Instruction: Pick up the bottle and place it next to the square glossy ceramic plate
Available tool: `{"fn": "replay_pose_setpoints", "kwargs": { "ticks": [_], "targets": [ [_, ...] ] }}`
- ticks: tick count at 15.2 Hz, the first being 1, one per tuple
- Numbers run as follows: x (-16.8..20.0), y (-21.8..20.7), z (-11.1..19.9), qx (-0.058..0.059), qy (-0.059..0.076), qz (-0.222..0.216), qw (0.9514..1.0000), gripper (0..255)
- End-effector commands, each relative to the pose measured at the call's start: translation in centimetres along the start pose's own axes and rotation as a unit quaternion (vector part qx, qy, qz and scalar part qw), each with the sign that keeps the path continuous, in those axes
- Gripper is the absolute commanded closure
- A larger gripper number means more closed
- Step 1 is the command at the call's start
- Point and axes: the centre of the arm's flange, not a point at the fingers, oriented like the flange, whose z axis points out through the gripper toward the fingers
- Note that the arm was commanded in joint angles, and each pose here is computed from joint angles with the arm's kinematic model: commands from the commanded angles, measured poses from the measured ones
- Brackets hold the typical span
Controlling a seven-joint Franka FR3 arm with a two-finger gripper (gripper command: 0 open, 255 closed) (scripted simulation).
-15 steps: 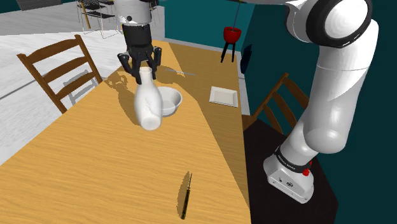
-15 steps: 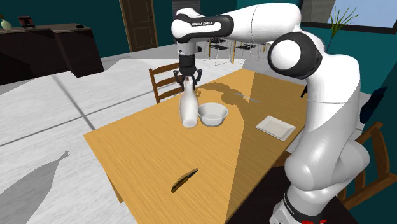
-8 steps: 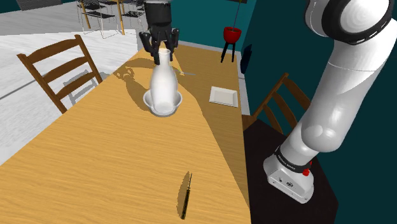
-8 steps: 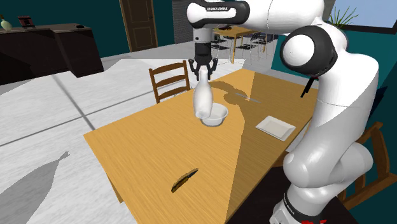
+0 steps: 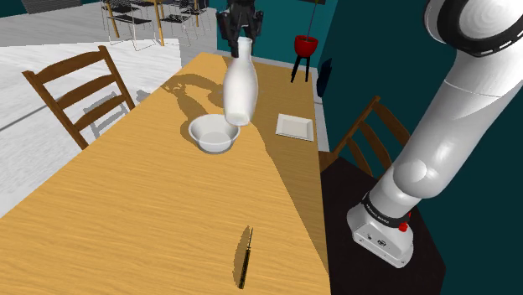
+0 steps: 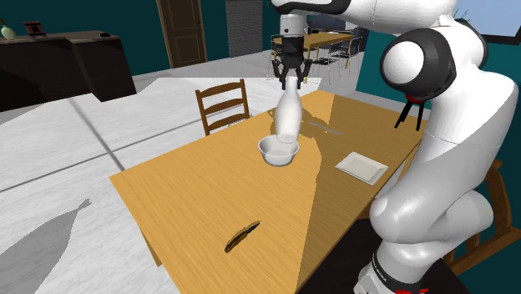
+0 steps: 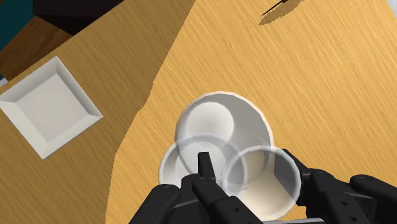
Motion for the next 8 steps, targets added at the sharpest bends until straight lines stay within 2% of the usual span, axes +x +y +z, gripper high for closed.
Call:
{"fn": "replay_pose_setpoints", "kwargs": {
  "ticks": [1, 8],
  "targets": [
    [-0.5, 2.2, -1.4, 0.0, 0.0, -0.001, 1.0, 255],
    [-1.9, 9.9, -6.4, 0.0, 0.0, -0.001, 1.0, 255]
  ]
}}
